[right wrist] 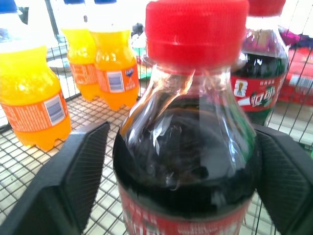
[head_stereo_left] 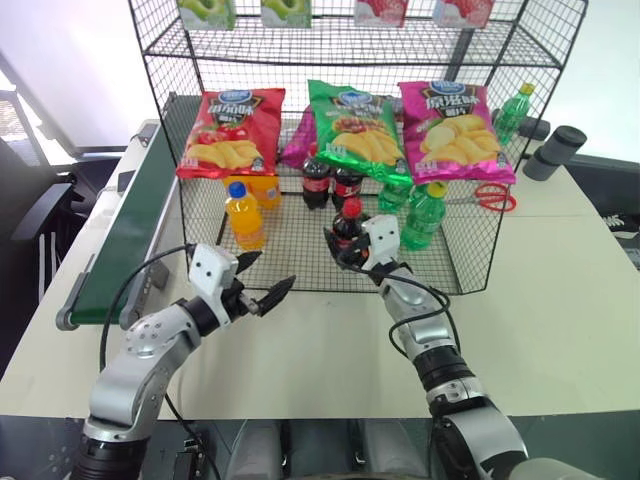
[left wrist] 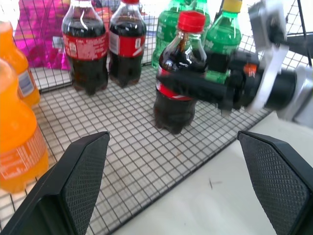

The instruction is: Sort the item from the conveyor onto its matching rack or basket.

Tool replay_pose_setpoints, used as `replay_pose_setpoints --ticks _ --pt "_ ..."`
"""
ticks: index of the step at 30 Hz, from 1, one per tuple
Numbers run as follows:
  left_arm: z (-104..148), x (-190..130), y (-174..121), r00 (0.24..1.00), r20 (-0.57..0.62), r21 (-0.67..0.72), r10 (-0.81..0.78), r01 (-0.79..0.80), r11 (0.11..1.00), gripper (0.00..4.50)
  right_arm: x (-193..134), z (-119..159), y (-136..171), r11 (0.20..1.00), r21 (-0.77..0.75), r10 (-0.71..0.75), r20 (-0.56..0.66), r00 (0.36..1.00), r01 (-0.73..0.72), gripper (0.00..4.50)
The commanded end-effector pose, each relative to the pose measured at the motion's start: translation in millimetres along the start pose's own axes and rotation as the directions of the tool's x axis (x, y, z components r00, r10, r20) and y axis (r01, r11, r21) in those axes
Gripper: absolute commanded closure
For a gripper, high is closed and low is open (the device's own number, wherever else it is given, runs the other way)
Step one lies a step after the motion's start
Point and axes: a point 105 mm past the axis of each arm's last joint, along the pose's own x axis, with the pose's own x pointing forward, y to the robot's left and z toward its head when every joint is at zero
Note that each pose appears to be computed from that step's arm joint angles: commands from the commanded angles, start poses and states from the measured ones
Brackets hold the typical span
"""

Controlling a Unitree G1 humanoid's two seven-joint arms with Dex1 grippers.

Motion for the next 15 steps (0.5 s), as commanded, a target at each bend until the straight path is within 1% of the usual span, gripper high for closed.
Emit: replay_pose_setpoints --ticks 1,6,9,12,14,15 --pt "1 -5 4 1.0 0.018 0.048 0.001 -0.002 0.999 0.0 -5 28 -3 0.999 -0.052 0.006 0.106 0.994 -0.001 0.09" --pt "-8 -10 12 1.0 0.0 0.05 0.029 -0.029 0.998 0.0 -31 41 -13 0.996 -0.091 0.024 0.121 0.992 -0.013 0.09" --pt "-16 -14 17 0.999 -0.02 0.047 0.046 -0.045 0.998 0.0 -58 48 -19 0.992 -0.116 0.064 0.103 0.993 -0.052 0.09" --pt "-20 -17 22 0.998 -0.028 0.048 0.059 -0.057 0.997 0.0 -79 52 -24 0.987 -0.141 0.087 0.068 0.994 -0.076 0.09" --pt "-23 -19 25 0.997 -0.041 0.06 0.063 -0.06 0.996 0.0 -98 57 -30 0.984 -0.148 0.107 0.045 0.993 -0.1 0.09" --pt "-25 -22 29 0.997 -0.055 0.067 0.063 -0.059 0.996 0.0 -113 62 -36 0.983 -0.144 0.115 0.024 0.993 -0.111 0.09"
